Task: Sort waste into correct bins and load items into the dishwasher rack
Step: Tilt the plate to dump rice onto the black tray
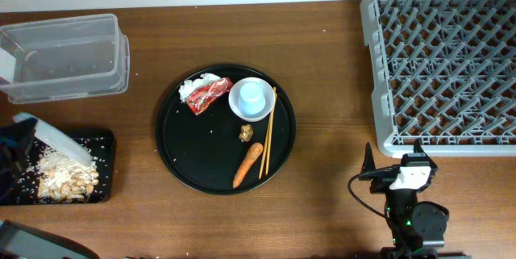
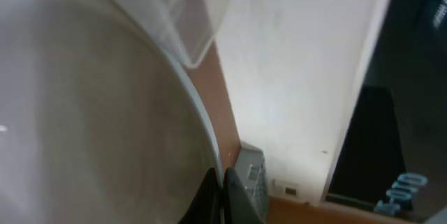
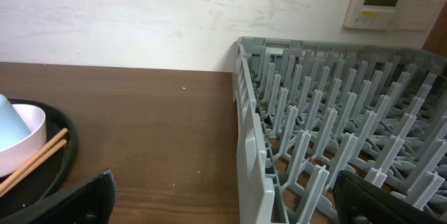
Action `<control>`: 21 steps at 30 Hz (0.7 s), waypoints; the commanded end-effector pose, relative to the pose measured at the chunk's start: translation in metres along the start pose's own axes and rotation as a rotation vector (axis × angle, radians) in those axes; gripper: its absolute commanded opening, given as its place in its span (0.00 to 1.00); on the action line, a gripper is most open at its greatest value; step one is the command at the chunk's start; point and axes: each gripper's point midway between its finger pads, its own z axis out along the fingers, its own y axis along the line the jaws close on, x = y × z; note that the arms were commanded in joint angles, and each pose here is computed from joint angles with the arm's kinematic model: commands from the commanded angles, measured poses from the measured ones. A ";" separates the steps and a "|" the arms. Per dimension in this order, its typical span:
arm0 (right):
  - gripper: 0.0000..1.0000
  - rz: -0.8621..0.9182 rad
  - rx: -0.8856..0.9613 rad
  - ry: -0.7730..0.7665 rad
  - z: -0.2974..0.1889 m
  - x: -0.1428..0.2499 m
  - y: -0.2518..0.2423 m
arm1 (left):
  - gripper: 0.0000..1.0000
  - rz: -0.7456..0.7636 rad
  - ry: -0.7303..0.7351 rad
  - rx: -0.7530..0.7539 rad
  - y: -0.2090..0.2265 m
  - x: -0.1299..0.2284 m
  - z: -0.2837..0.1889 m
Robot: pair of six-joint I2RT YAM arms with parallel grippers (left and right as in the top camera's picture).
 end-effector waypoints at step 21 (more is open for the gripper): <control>0.98 0.008 0.004 0.005 0.000 0.003 0.000 | 0.01 0.451 0.041 -0.234 -0.084 0.125 0.000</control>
